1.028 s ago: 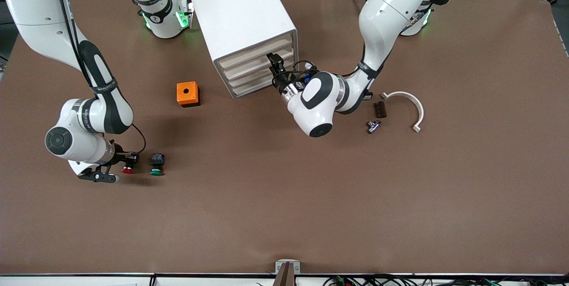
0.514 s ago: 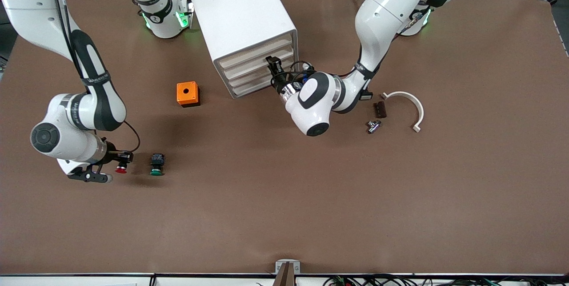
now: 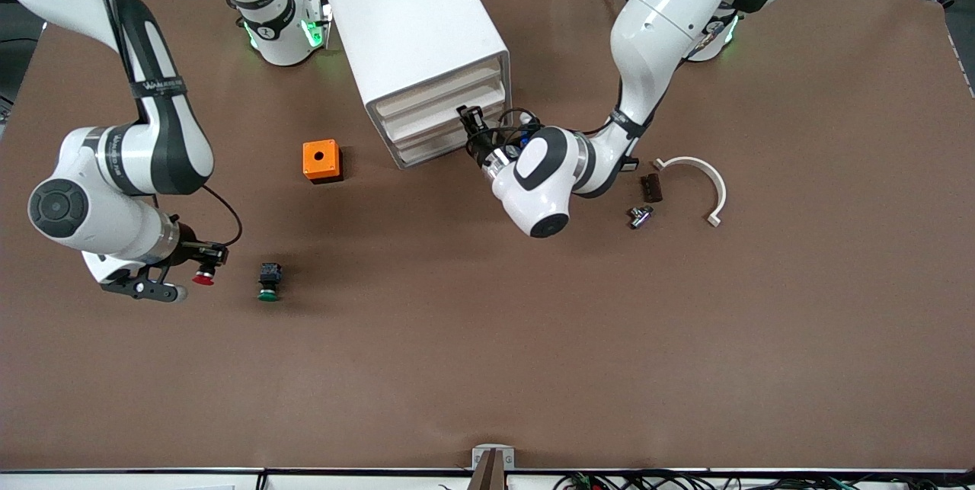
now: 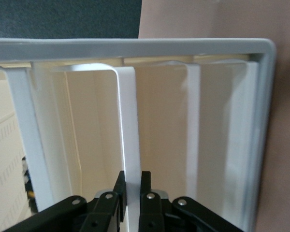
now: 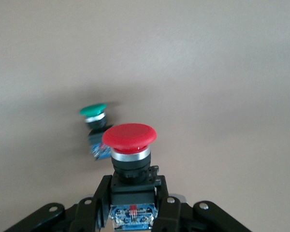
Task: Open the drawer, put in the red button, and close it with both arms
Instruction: 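Pull the drawer open with the left gripper while the right gripper grasps the red button, then carry the red button over the open drawer with the right gripper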
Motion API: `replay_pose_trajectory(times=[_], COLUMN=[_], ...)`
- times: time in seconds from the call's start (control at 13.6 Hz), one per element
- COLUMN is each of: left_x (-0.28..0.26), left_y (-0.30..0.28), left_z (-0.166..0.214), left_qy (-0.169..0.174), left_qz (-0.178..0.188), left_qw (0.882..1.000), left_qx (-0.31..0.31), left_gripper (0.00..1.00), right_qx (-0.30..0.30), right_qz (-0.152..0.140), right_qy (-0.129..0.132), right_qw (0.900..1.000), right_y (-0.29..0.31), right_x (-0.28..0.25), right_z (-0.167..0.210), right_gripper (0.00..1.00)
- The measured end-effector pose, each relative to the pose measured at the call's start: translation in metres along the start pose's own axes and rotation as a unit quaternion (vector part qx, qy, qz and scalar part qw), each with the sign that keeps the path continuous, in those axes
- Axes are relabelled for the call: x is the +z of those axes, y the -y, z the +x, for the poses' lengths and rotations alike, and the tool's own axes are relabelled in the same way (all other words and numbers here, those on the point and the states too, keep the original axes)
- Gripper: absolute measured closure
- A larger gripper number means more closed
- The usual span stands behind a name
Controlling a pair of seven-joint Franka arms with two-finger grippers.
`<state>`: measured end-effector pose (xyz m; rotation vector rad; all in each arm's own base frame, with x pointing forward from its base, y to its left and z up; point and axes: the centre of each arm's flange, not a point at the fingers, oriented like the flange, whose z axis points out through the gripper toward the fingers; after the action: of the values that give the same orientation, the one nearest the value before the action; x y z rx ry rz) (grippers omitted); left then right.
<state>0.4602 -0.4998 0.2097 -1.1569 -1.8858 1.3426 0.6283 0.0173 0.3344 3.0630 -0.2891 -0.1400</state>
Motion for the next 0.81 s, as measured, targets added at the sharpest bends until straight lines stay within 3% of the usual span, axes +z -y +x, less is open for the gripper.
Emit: replay_pose_trajectory(times=[0.22, 0.51, 0.66, 0.81], left_x=[-0.049, -0.111, -0.128, -0.136], left_y=[-0.013, -0.030, -0.035, -0.036], left_z=[0.010, 0.030, 0.036, 0.038], left_qy=[0.036, 0.084, 0.099, 0.109], left_qz=[-0.010, -0.017, -0.020, -0.018], left_qw=[0.999, 0.996, 0.995, 0.994], left_qx=[-0.008, -0.017, -0.020, -0.016], left_gripper=[0.86, 0.86, 0.86, 0.71], right_qx=[0.020, 0.084, 0.111, 0.142], right_qz=[-0.005, -0.032, -0.039, -0.035], right_qy=[-0.003, 0.018, 0.011, -0.006], right_qw=[1.000, 0.996, 0.993, 0.989], right_y=[0.039, 0.116, 0.161, 0.202], right_x=[-0.036, -0.088, -0.115, -0.138], right_z=[-0.022, -0.070, -0.093, -0.115], right_gripper=[0.59, 0.59, 0.59, 0.59])
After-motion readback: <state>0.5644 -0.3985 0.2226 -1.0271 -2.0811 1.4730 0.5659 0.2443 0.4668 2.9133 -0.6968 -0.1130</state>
